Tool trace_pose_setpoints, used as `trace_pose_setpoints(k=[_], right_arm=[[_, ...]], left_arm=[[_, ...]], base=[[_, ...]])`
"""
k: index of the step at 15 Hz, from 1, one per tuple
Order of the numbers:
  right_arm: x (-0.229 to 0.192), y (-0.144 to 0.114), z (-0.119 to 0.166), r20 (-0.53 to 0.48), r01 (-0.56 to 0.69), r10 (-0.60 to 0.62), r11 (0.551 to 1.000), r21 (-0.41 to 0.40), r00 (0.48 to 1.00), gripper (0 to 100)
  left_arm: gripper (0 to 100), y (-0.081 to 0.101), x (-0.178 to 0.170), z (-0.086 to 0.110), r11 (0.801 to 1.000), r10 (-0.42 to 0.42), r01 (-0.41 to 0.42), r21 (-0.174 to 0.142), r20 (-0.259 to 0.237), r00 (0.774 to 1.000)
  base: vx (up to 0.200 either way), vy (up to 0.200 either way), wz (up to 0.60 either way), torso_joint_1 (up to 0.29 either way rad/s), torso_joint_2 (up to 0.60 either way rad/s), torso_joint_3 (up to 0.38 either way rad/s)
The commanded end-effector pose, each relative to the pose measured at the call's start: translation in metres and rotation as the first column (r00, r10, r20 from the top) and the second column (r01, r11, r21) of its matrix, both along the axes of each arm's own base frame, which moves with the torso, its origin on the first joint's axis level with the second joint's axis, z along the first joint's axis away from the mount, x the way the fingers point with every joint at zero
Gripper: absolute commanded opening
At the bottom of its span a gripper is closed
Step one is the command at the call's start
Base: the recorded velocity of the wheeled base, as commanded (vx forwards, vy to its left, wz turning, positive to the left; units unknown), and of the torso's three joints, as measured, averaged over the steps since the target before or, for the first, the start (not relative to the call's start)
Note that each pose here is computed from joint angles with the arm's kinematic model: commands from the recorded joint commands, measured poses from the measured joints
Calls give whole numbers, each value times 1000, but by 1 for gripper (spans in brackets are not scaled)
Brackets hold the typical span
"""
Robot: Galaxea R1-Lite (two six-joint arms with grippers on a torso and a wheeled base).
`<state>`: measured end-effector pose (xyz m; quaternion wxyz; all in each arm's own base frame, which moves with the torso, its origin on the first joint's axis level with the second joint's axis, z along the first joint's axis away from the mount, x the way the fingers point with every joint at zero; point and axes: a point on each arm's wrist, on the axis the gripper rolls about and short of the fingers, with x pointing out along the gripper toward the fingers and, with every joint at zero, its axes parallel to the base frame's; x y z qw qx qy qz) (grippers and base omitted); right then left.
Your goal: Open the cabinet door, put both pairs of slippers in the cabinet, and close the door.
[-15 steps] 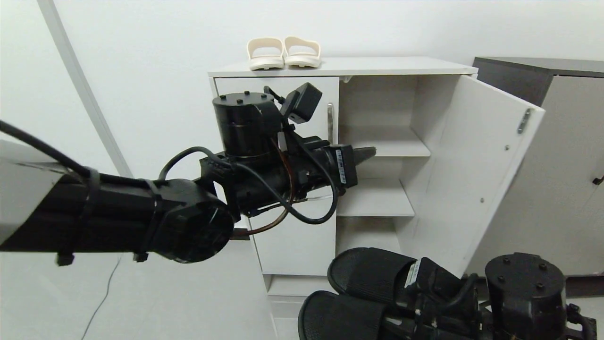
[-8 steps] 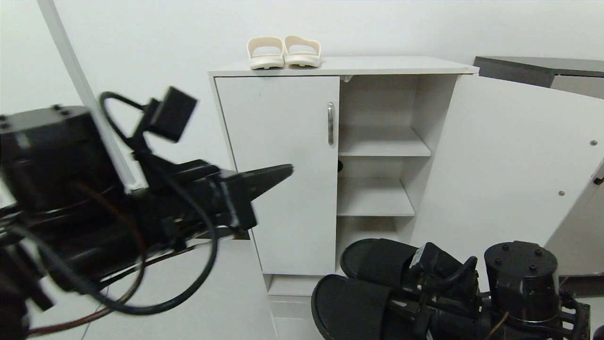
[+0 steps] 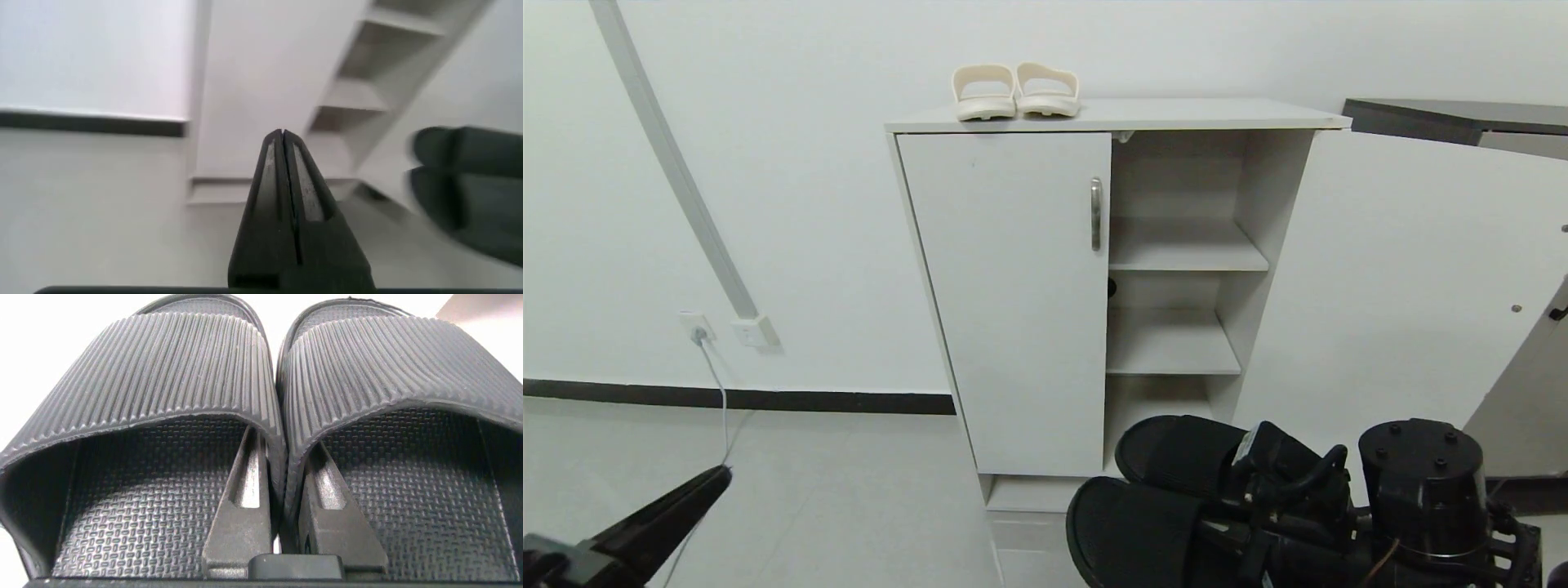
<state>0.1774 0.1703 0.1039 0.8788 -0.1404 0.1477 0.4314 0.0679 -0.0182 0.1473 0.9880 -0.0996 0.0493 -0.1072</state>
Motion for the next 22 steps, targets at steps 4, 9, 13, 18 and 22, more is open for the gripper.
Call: trace_pose_setpoints(k=[4,9,13,18,22], right_arm=[[-1,1,-1,-1,-5,5,1000,-6,1000,0],[-1,1,0,4,-4,4,1000,-4,1000,0],[-3,3,0,6,-14,14,1000,-6,1000,0],[1,12,-3,-1,-8,8,1000,-7,1000,0],[23,46,-17,-48,304,-301,950,77,952,0]], left_arm=[[0,21,-70,-48,972,224,-227,63,55,973],[0,22,-84,-65,964,250,-255,80,58,966],[0,21,-91,-67,931,335,-350,102,139,932],[0,17,-91,-71,959,152,-178,223,128,980],[0,17,-91,-71,959,166,-189,210,124,978]], base=[[0,0,0,0,0,0],[0,0,0,0,0,0],[0,0,0,0,0,0],[0,0,0,0,0,0],[0,0,0,0,0,0]])
